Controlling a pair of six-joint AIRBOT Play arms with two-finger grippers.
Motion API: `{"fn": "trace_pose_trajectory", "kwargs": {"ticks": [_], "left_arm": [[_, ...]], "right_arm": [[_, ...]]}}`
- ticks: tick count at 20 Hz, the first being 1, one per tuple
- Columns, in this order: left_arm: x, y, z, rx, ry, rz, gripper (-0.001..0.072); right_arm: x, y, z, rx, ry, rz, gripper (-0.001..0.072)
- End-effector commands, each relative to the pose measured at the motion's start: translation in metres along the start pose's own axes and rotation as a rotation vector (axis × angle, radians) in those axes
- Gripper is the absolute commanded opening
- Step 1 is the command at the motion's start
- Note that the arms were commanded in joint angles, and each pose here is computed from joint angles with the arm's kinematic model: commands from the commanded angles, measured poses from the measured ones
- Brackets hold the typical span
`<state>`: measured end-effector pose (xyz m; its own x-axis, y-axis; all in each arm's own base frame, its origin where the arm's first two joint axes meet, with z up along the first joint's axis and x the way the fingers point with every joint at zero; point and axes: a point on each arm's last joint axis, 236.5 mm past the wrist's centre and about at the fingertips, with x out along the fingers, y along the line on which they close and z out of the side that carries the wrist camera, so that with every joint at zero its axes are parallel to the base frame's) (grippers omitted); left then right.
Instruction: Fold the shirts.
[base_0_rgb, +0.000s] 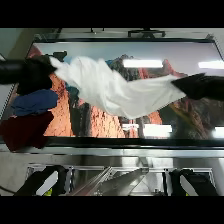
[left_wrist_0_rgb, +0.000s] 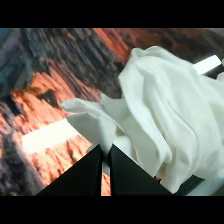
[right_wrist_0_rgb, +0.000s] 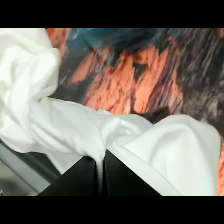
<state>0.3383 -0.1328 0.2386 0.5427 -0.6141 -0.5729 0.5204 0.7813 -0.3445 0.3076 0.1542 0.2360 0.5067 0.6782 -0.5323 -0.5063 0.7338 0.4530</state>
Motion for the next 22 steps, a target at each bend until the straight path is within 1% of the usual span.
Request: {"fn": "trace_pose_trajectory", "kwargs": {"ticks": [1,5,7,9,10,12,13,15,19,22], "left_arm": [[0.075,0.026,-0.093,-0.080,0.070,0.021,0.0020],[0.133,0.068,-0.178,-0.127,0.159,0.102,0.0020],[0.149,0.077,-0.204,-0.168,0.224,0.108,0.0032],[0.159,0.084,-0.219,-0.217,0.298,0.089,0.0560],[0.160,0.082,-0.224,-0.256,0.346,0.059,0.0715],[0.152,0.071,-0.229,-0.357,0.463,-0.037,0.0715],[0.146,0.057,-0.231,-0.407,0.523,-0.108,0.0714],[0.145,0.032,-0.238,-0.454,0.586,-0.209,0.0713],[0.175,-0.007,-0.276,-0.435,0.648,-0.239,0.0711],[0.207,-0.009,-0.304,-0.362,0.653,-0.159,0.0711]], "right_arm": [[0.068,-0.028,-0.067,0.102,0.168,0.041,0.0020],[0.129,-0.074,-0.148,0.254,0.344,0.018,0.0020],[0.145,-0.087,-0.172,0.310,0.416,0.020,0.0020],[0.154,-0.095,-0.184,0.339,0.450,0.019,0.0020],[0.157,-0.097,-0.187,0.337,0.459,0.020,0.0020],[0.158,-0.099,-0.188,0.331,0.462,0.020,0.0020],[0.158,-0.099,-0.188,0.322,0.460,0.021,0.0020],[0.159,-0.101,-0.186,0.319,0.453,0.017,0.0020],[0.159,-0.103,-0.185,0.309,0.445,0.013,0.0020],[0.159,-0.102,-0.185,0.308,0.448,0.016,0.0020]]}}
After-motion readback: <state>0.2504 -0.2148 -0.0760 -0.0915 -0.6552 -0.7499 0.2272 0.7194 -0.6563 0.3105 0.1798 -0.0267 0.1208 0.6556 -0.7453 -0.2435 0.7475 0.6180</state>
